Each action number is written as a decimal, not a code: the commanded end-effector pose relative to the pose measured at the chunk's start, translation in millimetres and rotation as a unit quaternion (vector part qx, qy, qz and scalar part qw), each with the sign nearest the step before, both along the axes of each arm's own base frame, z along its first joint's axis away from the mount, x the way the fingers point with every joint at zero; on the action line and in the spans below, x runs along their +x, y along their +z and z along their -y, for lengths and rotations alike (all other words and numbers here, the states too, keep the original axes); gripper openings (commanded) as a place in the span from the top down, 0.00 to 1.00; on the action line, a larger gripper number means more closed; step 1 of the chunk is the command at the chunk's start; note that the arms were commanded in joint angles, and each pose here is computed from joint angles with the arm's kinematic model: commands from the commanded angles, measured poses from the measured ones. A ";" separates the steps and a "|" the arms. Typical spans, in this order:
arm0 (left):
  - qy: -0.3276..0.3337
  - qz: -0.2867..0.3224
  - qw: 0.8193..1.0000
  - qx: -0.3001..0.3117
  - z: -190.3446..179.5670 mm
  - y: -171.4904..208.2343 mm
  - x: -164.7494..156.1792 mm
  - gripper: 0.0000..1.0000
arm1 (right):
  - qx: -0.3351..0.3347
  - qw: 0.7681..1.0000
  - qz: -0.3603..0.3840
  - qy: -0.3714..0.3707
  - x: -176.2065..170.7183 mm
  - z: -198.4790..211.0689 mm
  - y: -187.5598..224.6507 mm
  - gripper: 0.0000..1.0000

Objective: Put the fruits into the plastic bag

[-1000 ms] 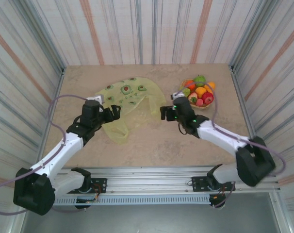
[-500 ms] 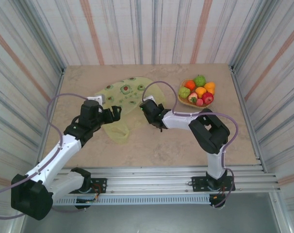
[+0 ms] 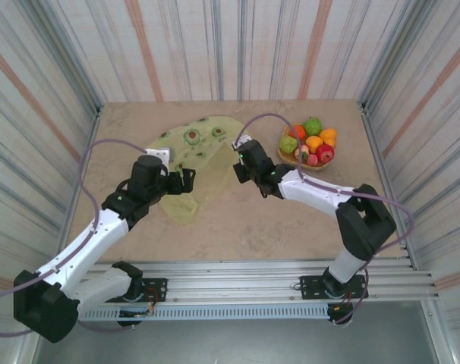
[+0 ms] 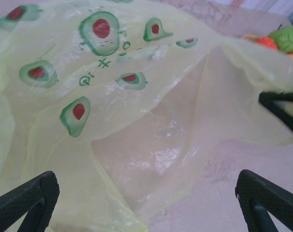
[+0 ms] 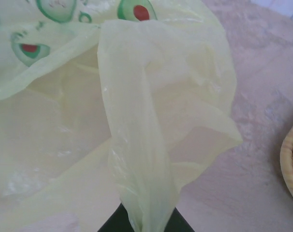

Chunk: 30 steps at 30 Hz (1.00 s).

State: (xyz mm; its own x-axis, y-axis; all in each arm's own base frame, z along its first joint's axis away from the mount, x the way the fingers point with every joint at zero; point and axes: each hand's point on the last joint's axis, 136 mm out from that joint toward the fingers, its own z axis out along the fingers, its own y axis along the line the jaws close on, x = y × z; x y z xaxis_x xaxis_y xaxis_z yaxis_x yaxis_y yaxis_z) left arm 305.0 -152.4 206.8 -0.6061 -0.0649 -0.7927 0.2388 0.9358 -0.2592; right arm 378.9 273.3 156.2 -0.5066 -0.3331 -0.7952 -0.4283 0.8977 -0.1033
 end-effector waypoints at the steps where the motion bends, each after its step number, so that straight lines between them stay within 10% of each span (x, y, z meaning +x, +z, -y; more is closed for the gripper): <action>1: -0.036 0.030 0.996 0.079 9.4 12.1 6.1 0.01 | 0.040 0.998 -0.029 0.048 -17.8 -7.4 10.6 1.00; 18: -0.081 0.089 0.945 0.303 53.3 -41.0 75.6 0.08 | 0.121 0.986 -0.080 0.079 -32.9 19.3 33.2 1.00; 30: -0.118 0.102 0.945 0.289 93.8 -62.4 109.3 0.81 | 0.129 0.981 -0.107 0.095 -11.0 22.9 29.8 1.00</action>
State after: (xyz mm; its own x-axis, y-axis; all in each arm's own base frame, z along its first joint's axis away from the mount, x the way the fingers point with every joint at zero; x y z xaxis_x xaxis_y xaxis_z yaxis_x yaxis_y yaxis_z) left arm 399.8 -235.4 124.8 -0.4273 0.5517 -0.7163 0.4617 0.8143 0.3518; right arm 363.1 245.2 182.5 -0.6182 -0.2164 -0.7557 -0.5495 0.8064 0.2185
